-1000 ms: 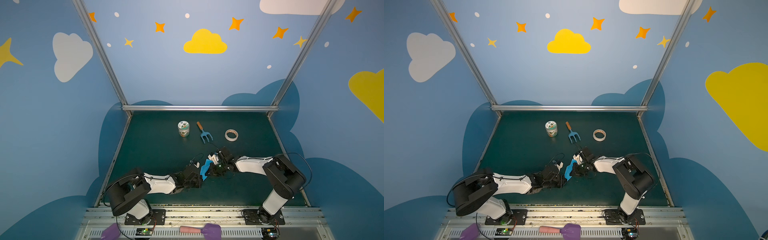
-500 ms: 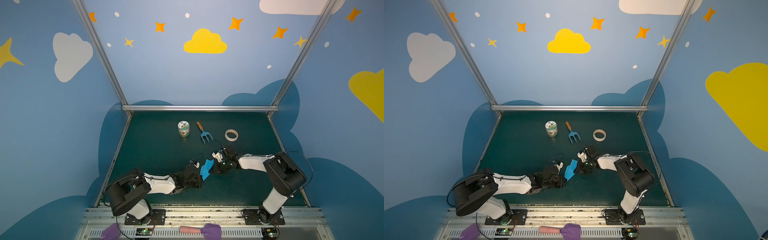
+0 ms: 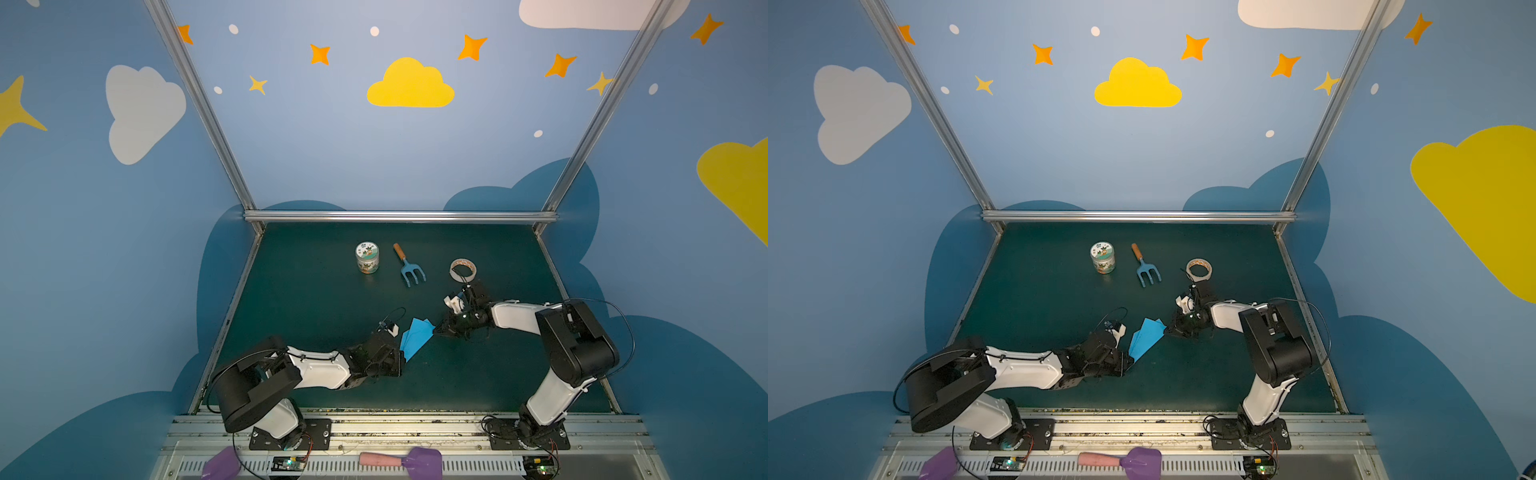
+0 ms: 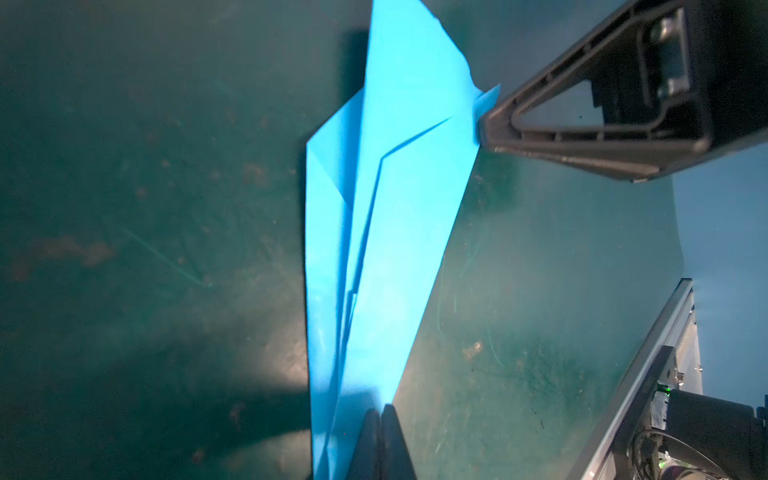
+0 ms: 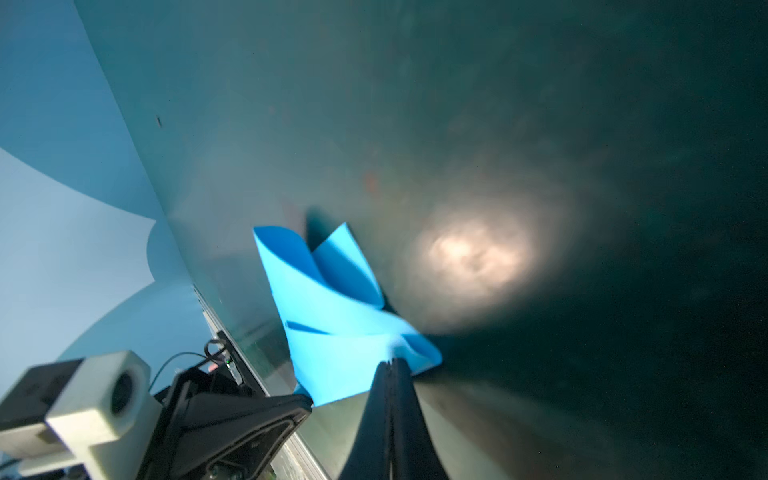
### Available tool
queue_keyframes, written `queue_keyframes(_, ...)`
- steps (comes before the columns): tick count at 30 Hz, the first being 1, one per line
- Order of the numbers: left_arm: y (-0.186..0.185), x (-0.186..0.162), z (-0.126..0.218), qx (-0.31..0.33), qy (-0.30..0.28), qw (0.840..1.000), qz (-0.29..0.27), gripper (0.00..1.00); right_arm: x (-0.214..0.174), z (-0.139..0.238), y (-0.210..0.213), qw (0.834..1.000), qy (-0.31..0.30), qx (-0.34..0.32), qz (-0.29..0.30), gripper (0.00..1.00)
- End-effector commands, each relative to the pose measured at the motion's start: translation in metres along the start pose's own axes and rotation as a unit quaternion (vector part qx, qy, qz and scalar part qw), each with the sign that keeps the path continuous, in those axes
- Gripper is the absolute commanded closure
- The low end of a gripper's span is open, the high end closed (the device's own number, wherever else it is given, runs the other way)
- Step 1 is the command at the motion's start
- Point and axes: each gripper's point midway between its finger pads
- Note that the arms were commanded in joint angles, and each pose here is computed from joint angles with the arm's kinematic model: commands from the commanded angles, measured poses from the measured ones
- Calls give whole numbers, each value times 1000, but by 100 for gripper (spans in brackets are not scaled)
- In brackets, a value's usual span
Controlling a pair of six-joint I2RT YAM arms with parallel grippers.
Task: Fold a paper plane with a square sheet of paper (fold left side to right side)
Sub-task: 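Release the wing with the right gripper and draw it back from the plane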
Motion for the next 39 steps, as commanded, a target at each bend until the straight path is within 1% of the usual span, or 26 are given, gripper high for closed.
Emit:
queue_keyframes(1,34,-26,3,54,41,998,8,97,1,4,-50,994,2,-94,-54,100)
queue_keyframes(4,34,-26,3,54,40,998,7,97,12,15,-52,994,-15,-87,-65,100)
queue_keyframes(6,33,-26,3,53,40,998,7,97,17,24,-40,995,-27,-73,-57,100)
queue_keyframes(9,34,-26,2,53,41,998,7,97,13,34,-9,998,-35,-42,-27,100)
queue_keyframes(12,34,-27,1,52,42,998,7,97,-5,38,25,999,-33,-29,21,100)
queue_keyframes(17,34,-28,-1,52,45,998,6,97,-45,20,65,996,-9,-28,82,100)
queue_keyframes(23,34,-29,-1,53,46,998,6,97,-76,-16,86,992,22,-34,119,100)
queue_keyframes(27,34,-28,-1,54,46,997,5,97,-89,-37,80,989,46,-49,128,100)
queue_keyframes(31,35,-29,-1,56,46,997,5,97,-97,-47,57,989,57,-70,119,100)
queue_keyframes(34,35,-30,-1,56,47,997,5,97,-94,-47,37,989,57,-87,106,100)
queue_keyframes(39,36,-31,0,55,48,997,6,97,-75,-38,4,991,44,-101,70,100)
Point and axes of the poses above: each gripper's point midway between its finger pads, its own z axis back along the fingers, its own y axis along the line the jaws close on, x = y × z, and after that the axes turned 3 degrees about z, right-handed
